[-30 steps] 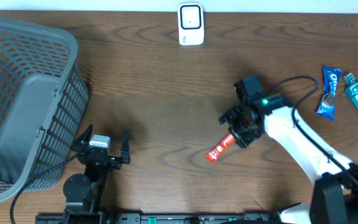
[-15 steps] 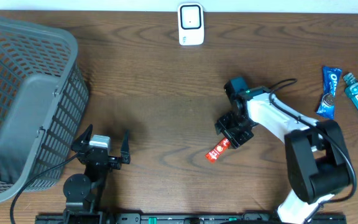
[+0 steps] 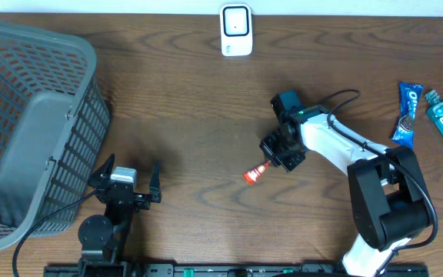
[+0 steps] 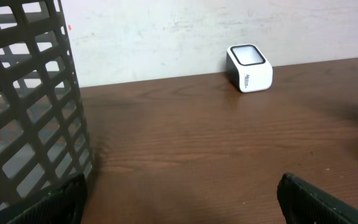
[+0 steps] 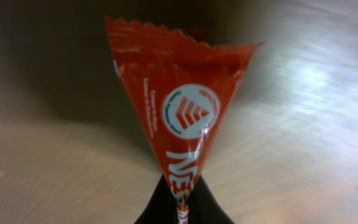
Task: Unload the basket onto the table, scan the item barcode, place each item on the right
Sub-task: 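Carry the Nescafe stick left toward the scanner, then hold the Nescafe stick up in front of the scanner, then lower the Nescafe stick and release it onto the table center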
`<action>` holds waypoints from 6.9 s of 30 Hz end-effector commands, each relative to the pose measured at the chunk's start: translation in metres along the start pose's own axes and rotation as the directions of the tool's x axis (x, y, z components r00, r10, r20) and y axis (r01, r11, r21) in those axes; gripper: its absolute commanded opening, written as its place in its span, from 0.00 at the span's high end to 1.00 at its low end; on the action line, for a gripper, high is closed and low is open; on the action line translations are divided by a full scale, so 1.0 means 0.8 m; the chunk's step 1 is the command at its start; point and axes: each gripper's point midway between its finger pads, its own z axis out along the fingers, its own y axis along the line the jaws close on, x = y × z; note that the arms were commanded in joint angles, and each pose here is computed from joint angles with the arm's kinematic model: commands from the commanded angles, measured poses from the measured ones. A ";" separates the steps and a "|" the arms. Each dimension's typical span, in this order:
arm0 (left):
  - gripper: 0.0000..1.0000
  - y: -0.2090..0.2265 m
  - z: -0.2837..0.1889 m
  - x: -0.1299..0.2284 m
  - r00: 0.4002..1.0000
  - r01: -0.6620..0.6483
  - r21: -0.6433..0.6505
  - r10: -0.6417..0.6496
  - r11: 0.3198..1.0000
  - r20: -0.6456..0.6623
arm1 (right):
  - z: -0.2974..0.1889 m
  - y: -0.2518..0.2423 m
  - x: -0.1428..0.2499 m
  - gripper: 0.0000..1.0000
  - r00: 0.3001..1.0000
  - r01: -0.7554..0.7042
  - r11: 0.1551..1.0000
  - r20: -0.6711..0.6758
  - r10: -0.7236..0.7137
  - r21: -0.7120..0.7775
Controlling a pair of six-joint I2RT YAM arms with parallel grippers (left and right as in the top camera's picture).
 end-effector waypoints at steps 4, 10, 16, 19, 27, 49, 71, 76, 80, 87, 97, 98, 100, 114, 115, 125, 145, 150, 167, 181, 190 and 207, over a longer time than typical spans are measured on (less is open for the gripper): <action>0.02 -0.003 0.003 0.020 0.999 -0.003 0.015 0.004 1.000 -0.038 | -0.044 0.038 -0.003 0.98 0.968 0.240 0.960 0.106 -0.226 -0.147; 0.02 -0.003 0.003 0.020 0.999 -0.003 0.015 0.004 1.000 -0.038 | -0.112 0.061 0.009 0.99 0.771 0.629 0.754 0.281 -0.572 -0.190; 0.02 -0.003 0.003 0.020 0.999 -0.003 0.015 0.004 1.000 -0.038 | -0.170 0.130 0.045 0.99 0.496 0.867 0.378 0.490 -0.716 -0.326; 0.02 -0.003 0.003 0.020 0.999 -0.003 0.015 0.004 1.000 -0.038 | -0.225 0.161 0.134 0.99 0.163 0.861 -0.225 0.667 -0.727 -0.456; 0.02 -0.003 0.003 0.020 0.999 -0.003 0.015 0.004 1.000 -0.038 | -0.260 0.107 0.211 0.98 -0.125 0.398 -0.851 0.899 -0.420 -0.342; 0.02 -0.003 0.003 0.020 0.999 -0.003 0.015 0.004 1.000 -0.038 | -0.189 0.149 0.203 0.98 -0.234 0.280 -0.959 0.966 -0.110 -0.042; 0.02 -0.003 0.003 0.020 0.999 -0.003 0.015 0.004 1.000 -0.038 | -0.238 0.224 0.178 0.99 0.571 0.212 0.077 0.059 -0.819 -0.974; 0.02 -0.003 0.003 0.020 0.999 -0.003 0.015 0.004 1.000 -0.038 | -0.168 0.228 0.150 0.99 0.718 -0.099 0.590 -0.468 -0.515 -0.801; 0.02 -0.003 0.003 0.020 0.999 -0.003 0.015 0.004 1.000 -0.038 | -0.122 0.210 0.136 0.99 0.741 -0.217 0.750 -0.605 -0.291 -0.625; 0.02 -0.003 0.003 0.020 0.999 -0.003 0.015 0.004 1.000 -0.038 | -0.096 0.216 0.093 0.99 0.786 -0.400 0.757 -0.618 -0.007 -0.517; 0.02 -0.003 0.003 0.020 0.999 -0.003 0.015 0.004 1.000 -0.038 | -0.090 0.234 -0.026 0.98 0.875 -0.483 0.595 -0.352 0.331 -0.643; 0.02 -0.003 0.003 0.020 0.999 -0.003 0.015 0.004 1.000 -0.038 | -0.090 0.232 -0.037 0.98 0.867 -0.495 0.593 -0.323 0.379 -0.635; 0.02 -0.003 0.003 0.020 0.999 -0.003 0.015 0.004 1.000 -0.038 | -0.096 0.228 -0.058 0.98 0.844 -0.517 0.591 -0.251 0.474 -0.619; 0.02 -0.003 0.003 0.022 0.999 -0.002 0.015 0.003 1.000 -0.044 | -0.187 0.334 -0.158 0.98 0.801 -0.437 0.515 -0.059 0.596 -0.737; 0.02 -0.003 0.003 0.022 0.999 -0.002 0.015 0.003 1.000 -0.044 | -0.185 0.344 -0.161 0.99 0.808 -0.437 0.511 -0.074 0.584 -0.740; 0.02 -0.003 0.003 0.022 0.999 -0.002 0.016 0.003 1.000 -0.044 | -0.170 0.351 -0.150 0.88 0.963 -0.061 0.767 0.163 0.212 -0.639; 0.02 -0.003 0.003 0.022 0.999 -0.002 0.015 0.003 1.000 -0.044 | -0.113 0.221 -0.164 0.13 0.365 0.909 0.407 0.299 -0.882 0.091; 0.02 -0.003 0.003 0.022 0.999 -0.002 0.015 0.003 1.000 -0.044 | -0.120 0.217 -0.191 0.44 0.073 0.934 0.151 0.240 -0.968 0.323; 0.02 -0.003 0.003 0.022 0.999 -0.002 0.015 0.003 1.000 -0.044 | -0.030 0.180 -0.222 0.27 0.016 0.928 0.072 0.153 -0.988 0.366; 0.02 -0.003 0.004 0.022 0.999 -0.002 0.016 0.002 1.000 -0.047 | 0.045 0.122 -0.225 0.37 0.005 0.936 0.019 0.041 -0.999 0.351; 0.02 -0.003 0.004 0.023 0.999 -0.001 0.015 0.002 1.000 -0.049 | 0.120 0.053 -0.172 0.71 0.040 0.995 0.027 -0.139 -0.989 0.097; 0.02 -0.003 0.004 0.023 0.999 -0.001 0.016 0.002 1.000 -0.049 | -0.047 0.121 -0.031 0.98 0.363 0.777 0.435 -0.240 -0.900 -0.455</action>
